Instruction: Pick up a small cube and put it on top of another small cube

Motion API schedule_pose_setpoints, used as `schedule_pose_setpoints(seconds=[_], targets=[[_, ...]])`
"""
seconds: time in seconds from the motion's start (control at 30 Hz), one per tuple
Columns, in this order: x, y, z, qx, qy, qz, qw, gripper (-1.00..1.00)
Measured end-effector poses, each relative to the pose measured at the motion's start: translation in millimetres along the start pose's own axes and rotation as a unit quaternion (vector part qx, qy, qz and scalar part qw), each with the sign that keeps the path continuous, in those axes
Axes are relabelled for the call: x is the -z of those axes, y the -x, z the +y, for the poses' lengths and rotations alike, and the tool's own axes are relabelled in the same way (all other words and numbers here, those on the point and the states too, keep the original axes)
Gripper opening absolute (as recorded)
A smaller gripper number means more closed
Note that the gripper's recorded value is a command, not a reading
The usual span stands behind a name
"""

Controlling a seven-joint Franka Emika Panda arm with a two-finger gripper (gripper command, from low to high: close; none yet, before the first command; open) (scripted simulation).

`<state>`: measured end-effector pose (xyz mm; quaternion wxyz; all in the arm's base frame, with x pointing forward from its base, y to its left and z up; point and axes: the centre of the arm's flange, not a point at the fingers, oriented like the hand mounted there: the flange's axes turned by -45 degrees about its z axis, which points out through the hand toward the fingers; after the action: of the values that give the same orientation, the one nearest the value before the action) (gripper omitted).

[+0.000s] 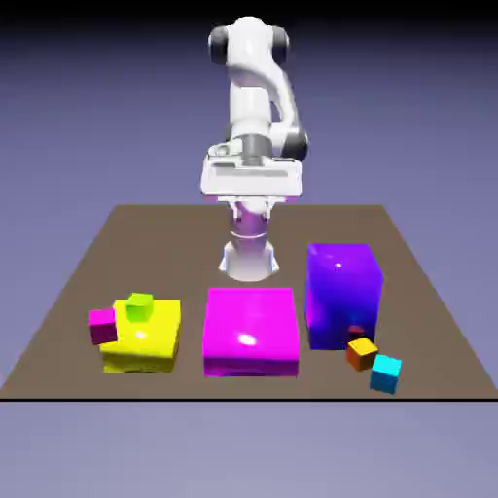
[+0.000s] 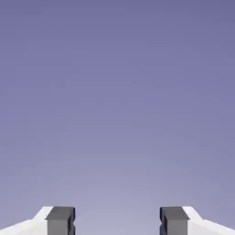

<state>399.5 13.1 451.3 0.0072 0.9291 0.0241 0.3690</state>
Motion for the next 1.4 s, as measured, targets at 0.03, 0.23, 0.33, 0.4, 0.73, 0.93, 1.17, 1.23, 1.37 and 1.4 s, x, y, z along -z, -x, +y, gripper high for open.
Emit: schedule_pose_setpoints(seconds=[0.03, 0.23, 0.33, 0.4, 0.73, 0.93, 1.17, 1.23, 1.37, 1.4], targets=[[-10.3, -2.0, -7.0, -0.001, 0.001, -0.017, 1.0, 0.0], [-74.7, -4.4, -51.6, -0.015, 0.008, -0.117, 0.993, 0.0], [-106.7, 0.1, -75.3, -0.024, 0.012, -0.165, 0.986, 0.0], [-127.2, 5.0, -92.5, -0.031, 0.014, -0.195, 0.98, 0.0], [-213.4, 39.3, -174.4, -0.081, 0.028, -0.328, 0.941, 0.0], [-248.2, 57.3, -221.4, -0.125, 0.034, -0.39, 0.911, 0.0], [-275.1, 64.2, -266.0, -0.194, 0.041, -0.449, 0.871, 0.0], [-281.2, 62.5, -275.5, -0.218, 0.043, -0.464, 0.858, 0.0], [-312.4, 98.3, -282.3, -0.224, 0.043, -0.467, 0.854, 0.0], [-325.0, 116.5, -284.7, -0.223, 0.043, -0.467, 0.854, -1.0]])
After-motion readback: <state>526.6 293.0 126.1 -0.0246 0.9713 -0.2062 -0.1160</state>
